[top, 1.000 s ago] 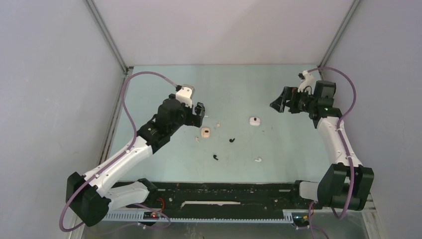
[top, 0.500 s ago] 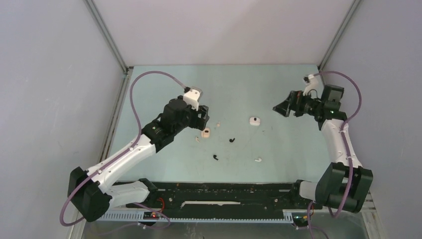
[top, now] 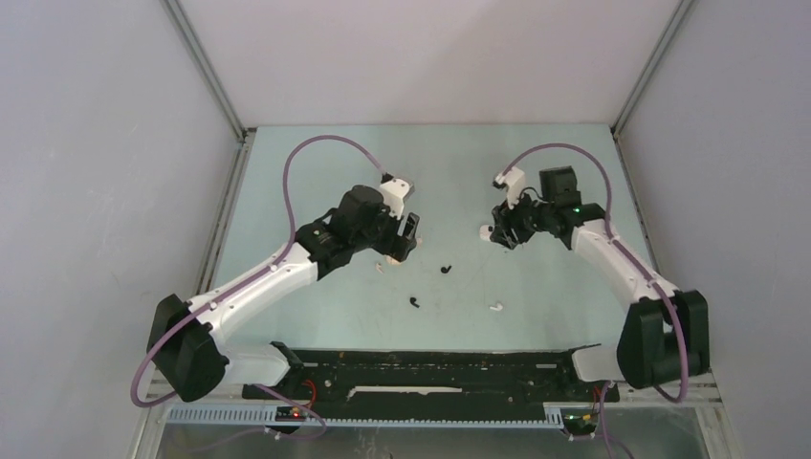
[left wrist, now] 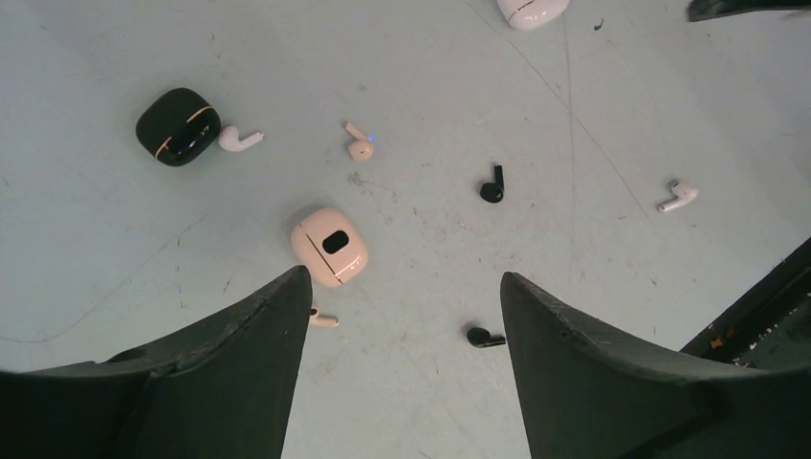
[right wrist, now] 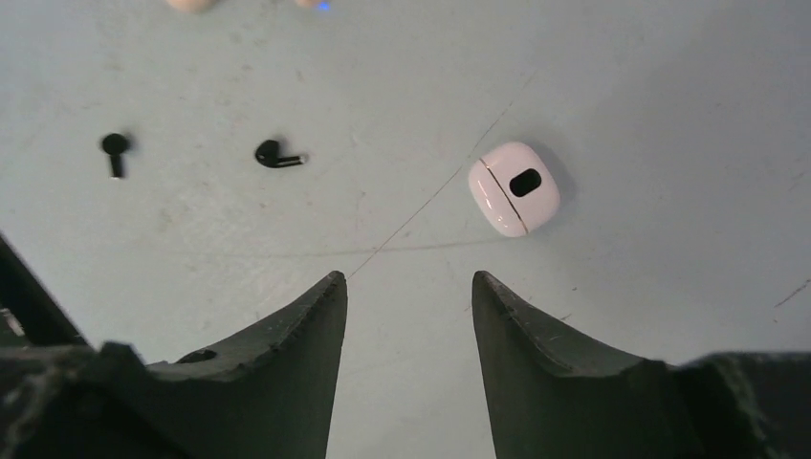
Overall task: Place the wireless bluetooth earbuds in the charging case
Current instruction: Pick up the charging case at the center of the board.
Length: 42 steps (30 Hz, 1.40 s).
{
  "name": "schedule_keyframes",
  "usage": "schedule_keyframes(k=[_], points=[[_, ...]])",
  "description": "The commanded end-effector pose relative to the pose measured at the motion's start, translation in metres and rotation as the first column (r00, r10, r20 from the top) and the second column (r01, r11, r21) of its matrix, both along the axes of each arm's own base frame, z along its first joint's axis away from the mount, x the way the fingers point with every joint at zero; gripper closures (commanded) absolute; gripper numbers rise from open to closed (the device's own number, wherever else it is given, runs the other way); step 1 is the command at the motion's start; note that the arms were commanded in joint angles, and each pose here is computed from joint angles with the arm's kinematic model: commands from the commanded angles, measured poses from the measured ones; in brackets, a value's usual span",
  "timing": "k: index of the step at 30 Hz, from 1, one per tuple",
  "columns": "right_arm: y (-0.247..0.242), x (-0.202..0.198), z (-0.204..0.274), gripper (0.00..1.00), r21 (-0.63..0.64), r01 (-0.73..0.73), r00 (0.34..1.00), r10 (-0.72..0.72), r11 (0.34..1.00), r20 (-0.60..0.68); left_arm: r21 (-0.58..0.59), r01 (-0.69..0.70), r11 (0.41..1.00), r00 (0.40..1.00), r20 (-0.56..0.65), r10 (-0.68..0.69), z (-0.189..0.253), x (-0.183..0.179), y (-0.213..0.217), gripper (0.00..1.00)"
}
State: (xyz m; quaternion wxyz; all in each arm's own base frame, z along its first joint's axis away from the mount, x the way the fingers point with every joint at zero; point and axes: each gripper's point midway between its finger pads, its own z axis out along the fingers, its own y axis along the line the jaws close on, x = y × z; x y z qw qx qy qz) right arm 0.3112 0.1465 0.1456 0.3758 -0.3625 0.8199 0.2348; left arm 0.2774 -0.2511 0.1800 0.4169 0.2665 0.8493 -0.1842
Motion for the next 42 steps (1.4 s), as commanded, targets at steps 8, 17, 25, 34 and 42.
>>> schedule_keyframes(k=[8,17,25,34,42], points=[[-0.006,0.043,-0.048,0.45,-0.306,0.103,0.995,-0.098,0.946,0.031,-0.017,-0.101,0.995,0.993,-0.068,0.100,0.001,-0.005,0.007,0.20],[-0.013,0.064,-0.053,0.45,-0.289,0.163,0.986,-0.164,0.943,0.019,-0.072,-0.101,0.992,0.993,-0.074,0.096,0.003,-0.014,0.007,0.19],[-0.034,0.121,-0.053,0.50,-0.302,0.284,0.959,-0.276,0.910,0.071,-0.069,-0.106,0.992,0.992,-0.077,0.101,0.000,-0.015,0.009,0.19],[-0.040,0.122,-0.100,0.52,-0.355,0.242,0.957,-0.282,0.903,-0.064,-0.156,-0.114,0.981,0.992,0.030,0.120,0.022,-0.015,0.016,0.19],[-0.044,0.100,-0.118,0.54,-0.370,0.175,0.951,-0.254,0.912,-0.175,-0.169,-0.113,0.979,0.989,0.078,0.127,0.027,-0.014,0.020,0.19]])
